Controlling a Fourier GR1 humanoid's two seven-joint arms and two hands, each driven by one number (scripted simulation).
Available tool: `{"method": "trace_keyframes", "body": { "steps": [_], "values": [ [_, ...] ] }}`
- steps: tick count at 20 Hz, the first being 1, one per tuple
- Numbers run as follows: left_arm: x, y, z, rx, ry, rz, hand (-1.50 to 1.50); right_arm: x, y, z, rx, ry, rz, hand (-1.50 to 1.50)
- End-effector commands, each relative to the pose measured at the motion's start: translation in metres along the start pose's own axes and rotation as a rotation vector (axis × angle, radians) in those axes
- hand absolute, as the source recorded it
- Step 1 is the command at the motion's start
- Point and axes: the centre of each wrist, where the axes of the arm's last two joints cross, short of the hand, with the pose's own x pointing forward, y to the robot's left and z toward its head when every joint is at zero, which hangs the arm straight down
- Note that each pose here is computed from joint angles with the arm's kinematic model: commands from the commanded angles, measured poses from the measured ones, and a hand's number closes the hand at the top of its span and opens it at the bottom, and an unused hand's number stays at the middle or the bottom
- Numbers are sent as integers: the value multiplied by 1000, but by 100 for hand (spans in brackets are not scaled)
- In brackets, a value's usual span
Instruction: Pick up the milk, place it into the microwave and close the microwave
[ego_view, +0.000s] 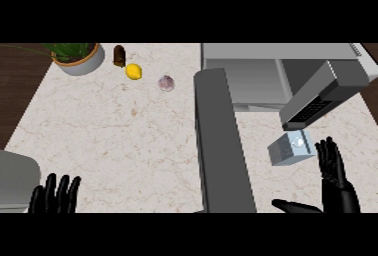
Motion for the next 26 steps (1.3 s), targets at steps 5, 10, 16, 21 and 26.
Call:
{"method": "trace_keyframes", "body": {
  "steps": [5, 10, 16, 21, 26],
  "values": [
    [-1, 5, 18, 24, 4, 9, -150, -50, -38, -7, -16, -2, 28, -150],
    [-20, -1, 9, 0, 13, 9, -150, -74, -27, -5, -14, -9, 21, -150],
    [0, -10, 22, -5, 14, 10, -150, -94, -28, -2, -12, -1, 46, -150],
    [2, 4, 24, 10, -15, 12, -150, -103, -25, 0, 30, -10, 58, -150],
    [9, -2, 29, 4, 0, 14, -150, -104, -20, -10, 55, -42, 23, -150]
  ]
}}
